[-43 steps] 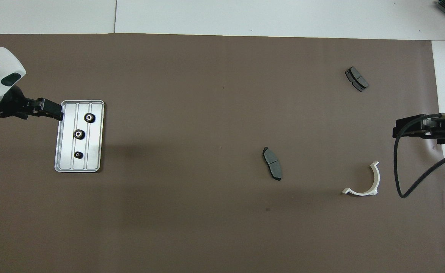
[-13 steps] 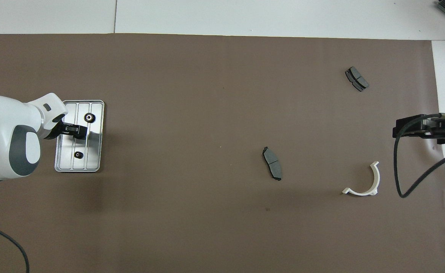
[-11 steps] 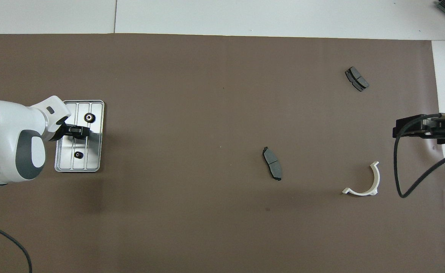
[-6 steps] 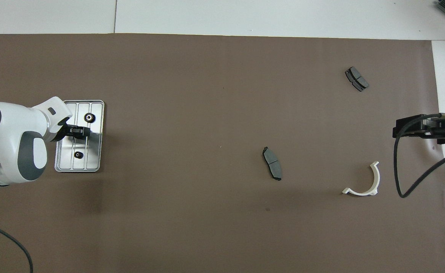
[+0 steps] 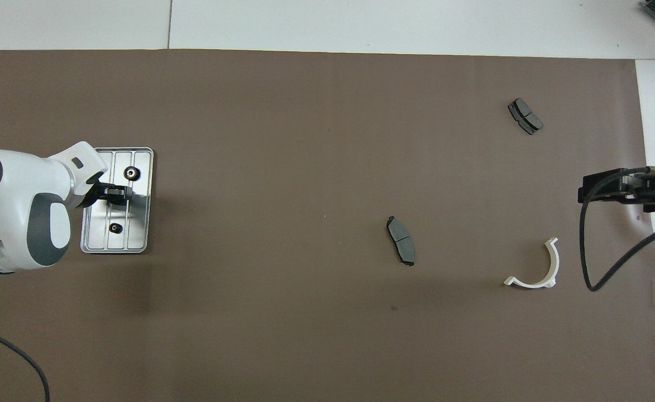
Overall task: Place bearing gear from tray to pile
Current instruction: 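Close the left gripper on the bearing and lift it from the tray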
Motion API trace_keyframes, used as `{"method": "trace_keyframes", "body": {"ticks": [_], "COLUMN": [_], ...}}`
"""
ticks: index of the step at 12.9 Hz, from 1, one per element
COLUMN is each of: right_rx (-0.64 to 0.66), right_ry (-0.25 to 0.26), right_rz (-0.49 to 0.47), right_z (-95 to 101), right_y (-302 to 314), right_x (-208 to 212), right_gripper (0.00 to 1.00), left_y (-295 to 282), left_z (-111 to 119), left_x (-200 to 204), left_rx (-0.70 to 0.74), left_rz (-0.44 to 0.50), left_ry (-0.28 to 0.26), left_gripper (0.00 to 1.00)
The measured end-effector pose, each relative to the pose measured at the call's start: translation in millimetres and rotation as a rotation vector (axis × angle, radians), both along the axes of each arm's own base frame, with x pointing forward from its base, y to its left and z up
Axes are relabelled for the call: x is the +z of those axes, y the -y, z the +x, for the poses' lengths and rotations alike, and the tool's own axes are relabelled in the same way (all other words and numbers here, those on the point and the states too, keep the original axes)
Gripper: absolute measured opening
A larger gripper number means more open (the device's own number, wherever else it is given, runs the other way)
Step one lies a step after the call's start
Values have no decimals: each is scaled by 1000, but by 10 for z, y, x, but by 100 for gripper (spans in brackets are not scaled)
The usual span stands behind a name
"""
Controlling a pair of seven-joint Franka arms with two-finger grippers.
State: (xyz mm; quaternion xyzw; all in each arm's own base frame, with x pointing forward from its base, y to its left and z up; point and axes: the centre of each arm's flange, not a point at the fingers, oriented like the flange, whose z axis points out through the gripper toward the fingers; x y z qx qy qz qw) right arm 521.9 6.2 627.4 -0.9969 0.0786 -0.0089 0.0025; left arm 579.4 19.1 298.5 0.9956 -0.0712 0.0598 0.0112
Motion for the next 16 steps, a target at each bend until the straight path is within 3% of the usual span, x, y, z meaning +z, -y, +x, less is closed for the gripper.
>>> {"method": "trace_keyframes", "body": {"ticks": [8, 9, 16], "right_rx": [0, 0, 0], "right_ry": [0, 0, 0], "right_rz": [0, 0, 0], "right_z": [0, 0, 0], "right_y": [0, 0, 0], "right_x": [0, 0, 0], "right_gripper": [100, 100, 100], "left_y": [10, 35, 49], "left_z": [-2, -6, -11], "left_x": [4, 7, 21], "left_rx": [2, 1, 4], "left_rz": [-2, -4, -7], "left_ry": [0, -2, 0], "left_gripper": [50, 44, 36]}}
